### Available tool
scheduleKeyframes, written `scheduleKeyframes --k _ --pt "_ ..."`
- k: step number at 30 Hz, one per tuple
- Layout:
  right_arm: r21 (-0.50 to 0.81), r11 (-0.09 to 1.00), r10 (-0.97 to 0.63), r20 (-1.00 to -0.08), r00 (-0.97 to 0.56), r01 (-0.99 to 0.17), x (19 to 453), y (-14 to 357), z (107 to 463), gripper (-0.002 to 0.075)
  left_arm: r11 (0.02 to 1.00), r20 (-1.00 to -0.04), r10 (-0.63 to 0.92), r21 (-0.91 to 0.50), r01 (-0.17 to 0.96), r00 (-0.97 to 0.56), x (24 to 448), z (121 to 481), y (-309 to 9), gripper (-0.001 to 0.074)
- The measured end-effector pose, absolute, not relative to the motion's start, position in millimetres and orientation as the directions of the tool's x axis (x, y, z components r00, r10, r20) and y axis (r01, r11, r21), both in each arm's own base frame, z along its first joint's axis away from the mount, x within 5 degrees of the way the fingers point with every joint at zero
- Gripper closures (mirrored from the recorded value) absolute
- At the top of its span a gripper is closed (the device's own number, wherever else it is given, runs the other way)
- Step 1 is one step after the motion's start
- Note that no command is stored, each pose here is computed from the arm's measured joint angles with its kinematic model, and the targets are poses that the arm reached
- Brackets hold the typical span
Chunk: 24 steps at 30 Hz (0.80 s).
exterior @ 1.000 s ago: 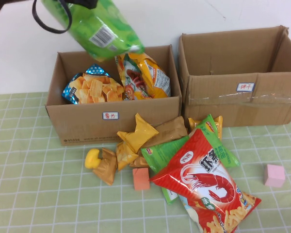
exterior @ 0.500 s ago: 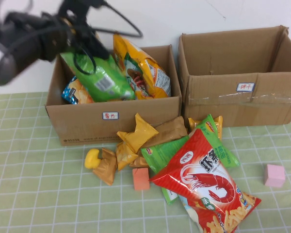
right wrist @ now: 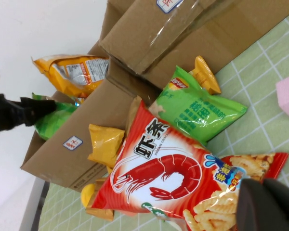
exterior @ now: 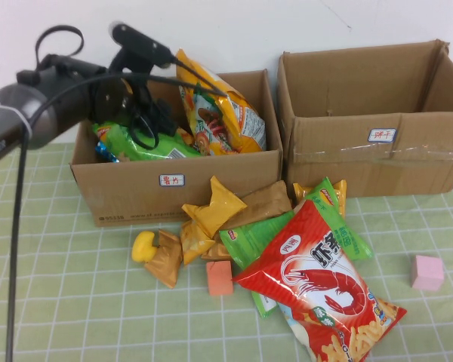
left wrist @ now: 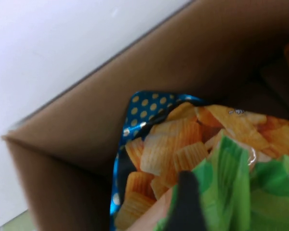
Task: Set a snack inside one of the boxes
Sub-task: Place the potato chip in the potato chip box, then pick up the biscuit
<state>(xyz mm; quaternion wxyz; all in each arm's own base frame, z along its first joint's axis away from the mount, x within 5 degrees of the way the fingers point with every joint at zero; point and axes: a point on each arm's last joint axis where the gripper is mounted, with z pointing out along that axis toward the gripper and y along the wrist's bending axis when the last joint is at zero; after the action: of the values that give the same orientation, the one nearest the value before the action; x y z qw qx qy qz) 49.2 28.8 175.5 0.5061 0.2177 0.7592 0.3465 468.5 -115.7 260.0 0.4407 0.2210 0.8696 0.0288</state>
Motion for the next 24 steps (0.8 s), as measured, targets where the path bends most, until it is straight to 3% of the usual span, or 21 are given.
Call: scheduleKeyframes --k 3,8,10,12,15,17,24 --pt "0.748 0.663 0.682 -0.615 -0.395 -0.020 49 29 175 0.0728 0.908 -0.779 0.391 0.240 0.342 -0.491 460 284 -113 0.0188" --pt "0.746 0.665 0.676 -0.621 -0.396 -0.034 49 30 176 0.0728 0.917 -0.850 0.364 0.256 0.304 -0.380 424 362 -104 0.0190" --pt "0.740 0.671 0.667 -0.631 -0.396 -0.049 49 30 177 0.0728 0.918 -0.861 0.368 0.274 0.288 -0.352 403 392 -97 0.0258" --pt "0.731 0.678 0.652 -0.646 -0.397 -0.076 49 32 178 0.0728 0.917 -0.867 0.375 0.295 0.269 -0.329 377 421 -88 0.0381" --pt "0.683 0.718 0.590 -0.698 -0.405 -0.133 47 35 182 0.0728 0.917 -0.871 0.378 0.306 0.256 -0.313 339 441 -78 0.0596" --pt "0.627 0.755 0.530 -0.755 -0.385 -0.191 45 36 194 0.0728 0.918 -0.873 0.376 0.305 0.254 -0.309 311 445 -70 0.0670" --pt "0.304 0.901 0.221 -0.936 -0.274 -0.309 51 35 253 0.0728 0.929 -0.867 0.328 0.225 0.293 -0.375 227 396 -53 0.0731"
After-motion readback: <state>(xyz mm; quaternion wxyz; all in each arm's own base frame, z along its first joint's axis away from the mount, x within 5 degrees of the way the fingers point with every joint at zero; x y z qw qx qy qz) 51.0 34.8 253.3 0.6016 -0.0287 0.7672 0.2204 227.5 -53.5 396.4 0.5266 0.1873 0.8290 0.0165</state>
